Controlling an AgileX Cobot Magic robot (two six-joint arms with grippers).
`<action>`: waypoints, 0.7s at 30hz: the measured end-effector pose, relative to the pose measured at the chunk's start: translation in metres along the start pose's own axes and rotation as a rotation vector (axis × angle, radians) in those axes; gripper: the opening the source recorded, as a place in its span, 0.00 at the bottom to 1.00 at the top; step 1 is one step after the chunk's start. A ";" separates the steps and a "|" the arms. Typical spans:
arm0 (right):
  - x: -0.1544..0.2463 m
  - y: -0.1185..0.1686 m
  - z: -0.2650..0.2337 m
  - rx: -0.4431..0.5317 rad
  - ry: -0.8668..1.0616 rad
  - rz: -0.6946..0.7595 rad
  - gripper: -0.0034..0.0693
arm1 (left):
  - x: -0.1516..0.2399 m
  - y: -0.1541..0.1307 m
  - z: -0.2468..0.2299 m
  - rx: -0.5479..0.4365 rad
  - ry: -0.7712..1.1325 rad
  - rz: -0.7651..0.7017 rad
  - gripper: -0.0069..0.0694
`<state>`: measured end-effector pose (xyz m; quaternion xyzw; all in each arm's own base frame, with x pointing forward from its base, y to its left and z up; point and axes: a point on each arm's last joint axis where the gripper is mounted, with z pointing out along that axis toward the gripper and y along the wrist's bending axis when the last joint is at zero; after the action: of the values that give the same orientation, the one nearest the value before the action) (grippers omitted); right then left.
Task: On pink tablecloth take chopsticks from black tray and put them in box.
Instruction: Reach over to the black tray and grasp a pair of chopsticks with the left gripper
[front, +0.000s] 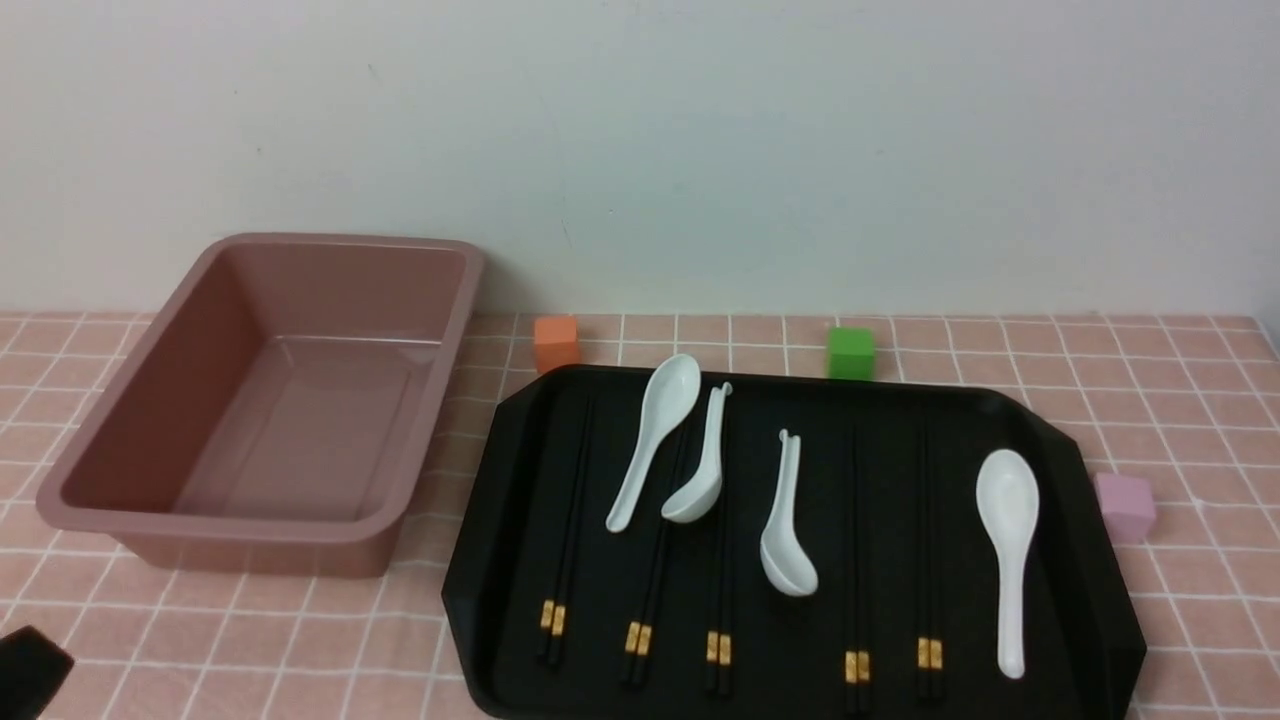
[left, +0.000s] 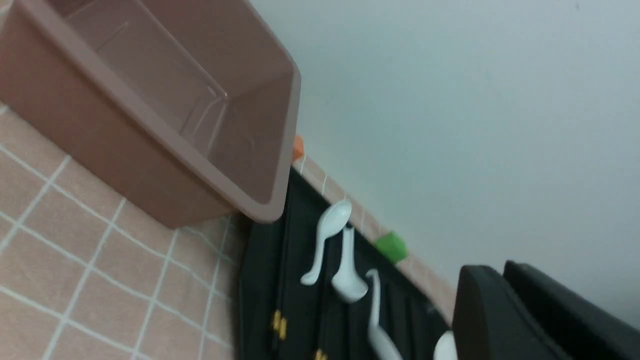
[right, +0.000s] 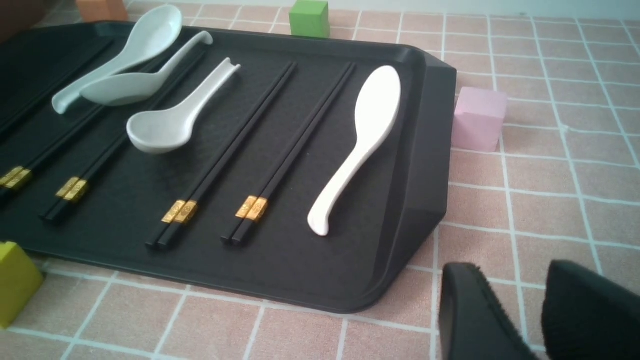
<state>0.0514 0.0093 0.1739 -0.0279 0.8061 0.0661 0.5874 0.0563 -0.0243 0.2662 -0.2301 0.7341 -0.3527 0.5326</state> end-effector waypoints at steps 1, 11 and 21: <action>0.000 0.000 0.000 0.000 0.000 0.000 0.38 | -0.005 -0.008 0.005 -0.030 0.073 0.066 0.08; 0.000 0.000 0.000 0.000 0.000 0.000 0.38 | -0.032 -0.033 0.117 -0.207 0.699 0.303 0.07; 0.000 0.000 0.000 0.000 0.000 0.000 0.38 | 0.052 -0.077 0.224 -0.265 1.087 0.650 0.07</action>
<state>0.0514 0.0093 0.1739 -0.0279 0.8061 0.0661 0.5874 0.2475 -0.1725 0.2514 0.1514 0.9687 -0.1461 0.1317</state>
